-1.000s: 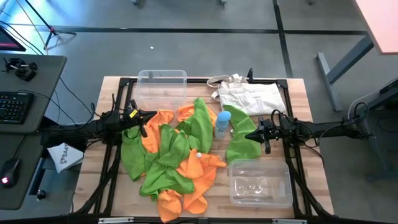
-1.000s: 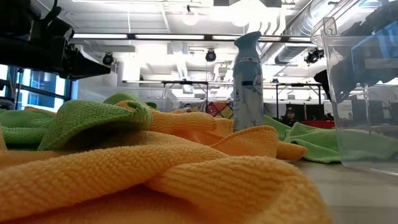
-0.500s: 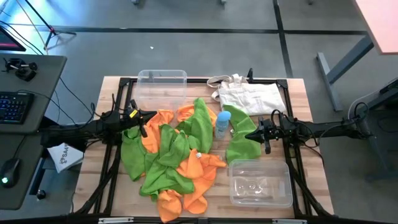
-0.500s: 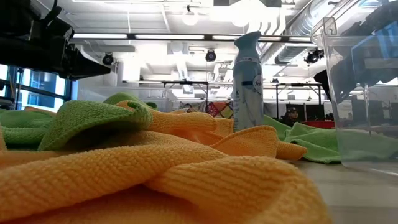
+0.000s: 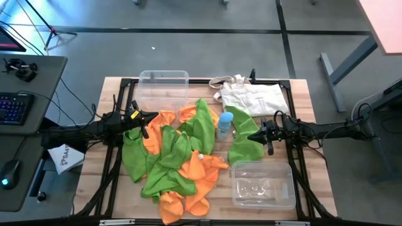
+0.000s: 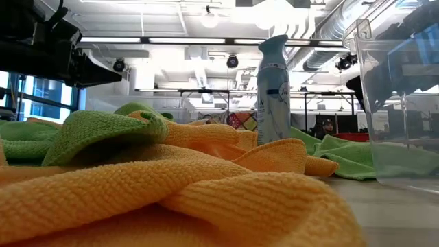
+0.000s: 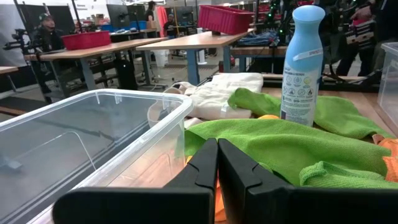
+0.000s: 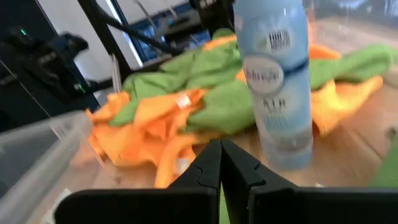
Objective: Sort microfiber towel by color & place in baskets
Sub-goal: Put the green microfiber towel into the bottom transparent bin
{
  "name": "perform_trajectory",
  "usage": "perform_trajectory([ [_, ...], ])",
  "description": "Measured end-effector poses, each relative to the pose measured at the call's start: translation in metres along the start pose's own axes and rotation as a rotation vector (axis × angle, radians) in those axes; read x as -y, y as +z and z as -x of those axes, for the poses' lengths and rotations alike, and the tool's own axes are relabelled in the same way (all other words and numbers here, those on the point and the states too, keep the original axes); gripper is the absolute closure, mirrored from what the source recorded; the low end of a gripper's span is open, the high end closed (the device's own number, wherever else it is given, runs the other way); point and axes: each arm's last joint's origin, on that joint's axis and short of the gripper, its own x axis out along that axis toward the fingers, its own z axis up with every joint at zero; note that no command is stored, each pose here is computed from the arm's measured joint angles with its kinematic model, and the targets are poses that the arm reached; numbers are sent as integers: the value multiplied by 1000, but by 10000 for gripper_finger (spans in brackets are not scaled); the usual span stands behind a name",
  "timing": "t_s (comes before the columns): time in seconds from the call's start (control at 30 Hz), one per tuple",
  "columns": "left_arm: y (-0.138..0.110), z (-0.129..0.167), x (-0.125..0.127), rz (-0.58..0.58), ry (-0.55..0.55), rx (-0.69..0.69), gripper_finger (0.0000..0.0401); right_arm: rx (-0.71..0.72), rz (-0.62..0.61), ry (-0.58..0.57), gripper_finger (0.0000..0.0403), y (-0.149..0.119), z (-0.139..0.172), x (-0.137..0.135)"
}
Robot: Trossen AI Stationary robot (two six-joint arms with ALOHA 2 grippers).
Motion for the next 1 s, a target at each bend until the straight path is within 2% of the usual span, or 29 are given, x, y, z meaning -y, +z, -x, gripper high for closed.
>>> perform_trajectory([
  [0.13,0,0,0,0,0,0,401,59,-22,20,402,6,0,-2],
  [0.33,0,0,0,0,0,0,401,57,-18,11,402,6,0,-2],
  [0.47,0,0,0,0,0,-1,401,128,66,-122,402,14,1,0],
  [0.57,0,0,0,0,0,-1,401,180,125,-221,402,36,4,-4],
  [0.7,0,0,0,0,0,0,401,157,151,-356,402,78,9,-14],
  [0.9,0,0,0,0,0,0,401,56,94,-599,403,143,20,-30],
  [1.0,0,0,0,0,0,0,401,-10,56,-665,403,170,24,-38],
])
